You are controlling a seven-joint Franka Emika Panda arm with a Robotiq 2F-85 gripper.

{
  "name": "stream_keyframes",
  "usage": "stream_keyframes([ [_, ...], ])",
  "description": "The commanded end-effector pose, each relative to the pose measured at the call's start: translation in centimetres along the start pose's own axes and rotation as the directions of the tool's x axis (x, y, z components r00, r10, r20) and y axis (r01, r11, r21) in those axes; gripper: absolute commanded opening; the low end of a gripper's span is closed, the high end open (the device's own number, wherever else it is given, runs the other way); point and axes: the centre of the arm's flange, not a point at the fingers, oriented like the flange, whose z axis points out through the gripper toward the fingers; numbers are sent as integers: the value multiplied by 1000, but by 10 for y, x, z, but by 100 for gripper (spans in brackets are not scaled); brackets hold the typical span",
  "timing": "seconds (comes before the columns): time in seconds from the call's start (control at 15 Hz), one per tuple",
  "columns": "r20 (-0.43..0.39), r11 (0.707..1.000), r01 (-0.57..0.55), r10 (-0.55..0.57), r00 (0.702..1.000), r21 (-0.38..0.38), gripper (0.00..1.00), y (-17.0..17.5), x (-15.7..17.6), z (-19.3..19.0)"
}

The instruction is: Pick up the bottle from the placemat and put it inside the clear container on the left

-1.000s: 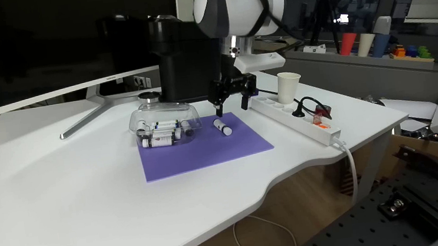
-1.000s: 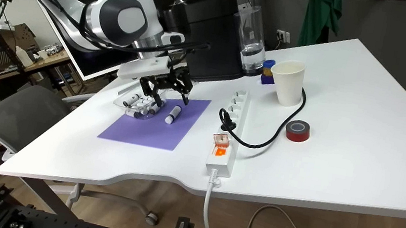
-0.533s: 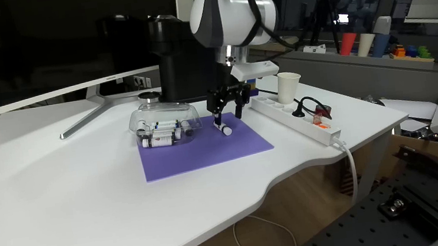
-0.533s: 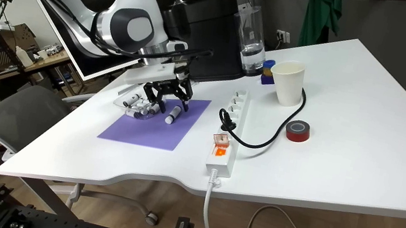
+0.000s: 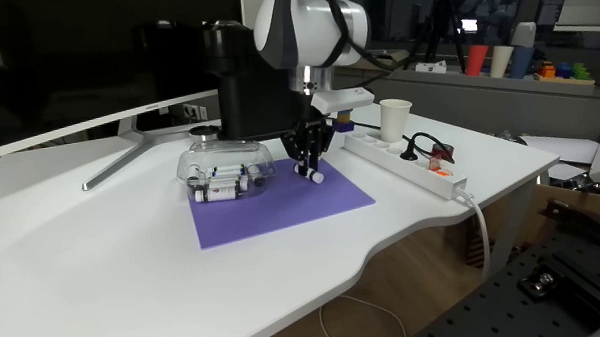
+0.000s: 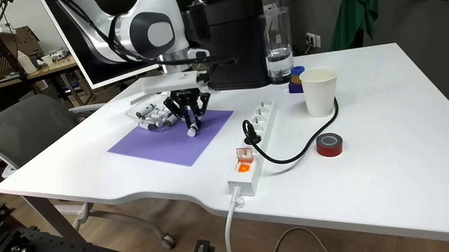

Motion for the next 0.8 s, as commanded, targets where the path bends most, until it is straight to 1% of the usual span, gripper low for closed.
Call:
stream_keyframes([
  [0.0,16,1000,20,-20,1000,7,5,4,10,-4],
  [0.07,10,1000,22,-22,1000,10,7,3,8,-8],
  [0.27,-35,999,36,-36,999,-2,7,-6,4,-32],
  [0.4,-66,998,67,-68,996,-18,7,-17,7,-54],
  [0.53,-91,993,108,-112,990,-40,7,-33,17,-76],
  [0.73,-114,983,173,-180,977,-69,7,-57,38,-98],
])
